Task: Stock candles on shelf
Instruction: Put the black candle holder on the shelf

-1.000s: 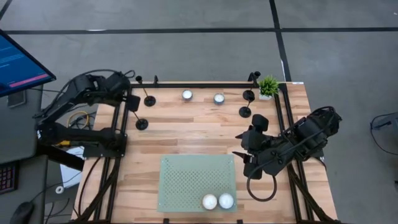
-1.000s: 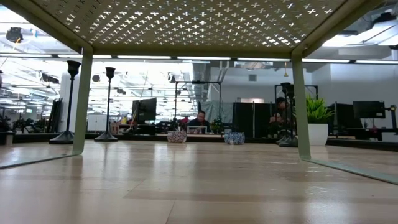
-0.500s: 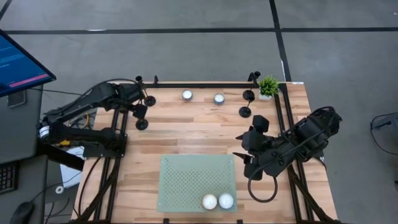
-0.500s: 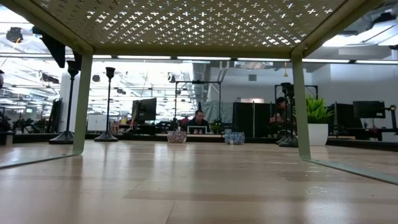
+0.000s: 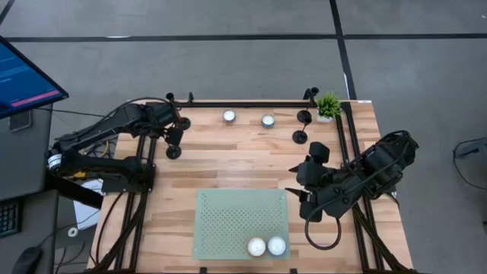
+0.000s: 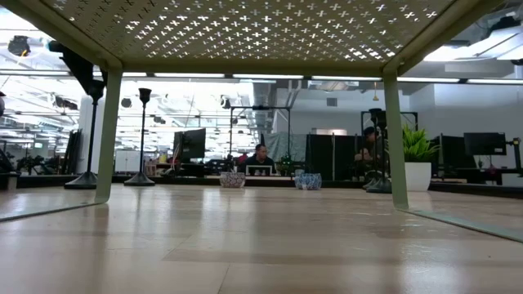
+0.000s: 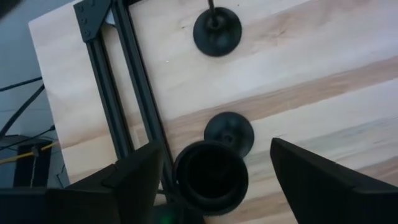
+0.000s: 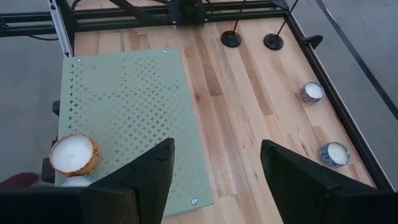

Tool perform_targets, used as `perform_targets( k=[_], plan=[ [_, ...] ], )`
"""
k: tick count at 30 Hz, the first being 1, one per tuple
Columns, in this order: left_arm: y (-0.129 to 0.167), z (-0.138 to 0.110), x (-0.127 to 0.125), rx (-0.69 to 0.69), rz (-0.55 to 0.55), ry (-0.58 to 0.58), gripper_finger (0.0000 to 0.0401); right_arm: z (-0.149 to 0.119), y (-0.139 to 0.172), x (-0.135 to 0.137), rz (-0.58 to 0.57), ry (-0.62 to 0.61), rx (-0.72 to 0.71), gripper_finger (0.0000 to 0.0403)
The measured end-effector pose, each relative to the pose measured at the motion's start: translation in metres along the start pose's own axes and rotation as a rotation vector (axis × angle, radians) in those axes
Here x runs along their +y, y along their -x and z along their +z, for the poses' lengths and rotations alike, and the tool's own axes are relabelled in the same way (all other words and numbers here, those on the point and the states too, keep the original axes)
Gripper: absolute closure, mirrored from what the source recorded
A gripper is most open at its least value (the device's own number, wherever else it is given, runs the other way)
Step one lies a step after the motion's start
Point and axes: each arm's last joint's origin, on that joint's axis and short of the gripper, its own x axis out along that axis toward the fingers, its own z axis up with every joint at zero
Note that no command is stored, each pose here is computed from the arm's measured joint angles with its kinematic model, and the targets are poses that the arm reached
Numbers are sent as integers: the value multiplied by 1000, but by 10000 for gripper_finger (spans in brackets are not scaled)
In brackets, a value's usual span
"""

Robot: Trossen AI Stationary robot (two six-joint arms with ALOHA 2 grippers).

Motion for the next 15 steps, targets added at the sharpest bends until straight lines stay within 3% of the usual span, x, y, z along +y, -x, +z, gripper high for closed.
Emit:
perform_targets(
  k=[7, 15],
  plan=[
    [0, 0, 0, 9, -9, -12, 178, 0, 0, 0, 2, 0, 2, 173],
    [0, 0, 0, 12, -6, -28, 220, 0, 0, 0, 3, 0, 2, 173]
  ],
)
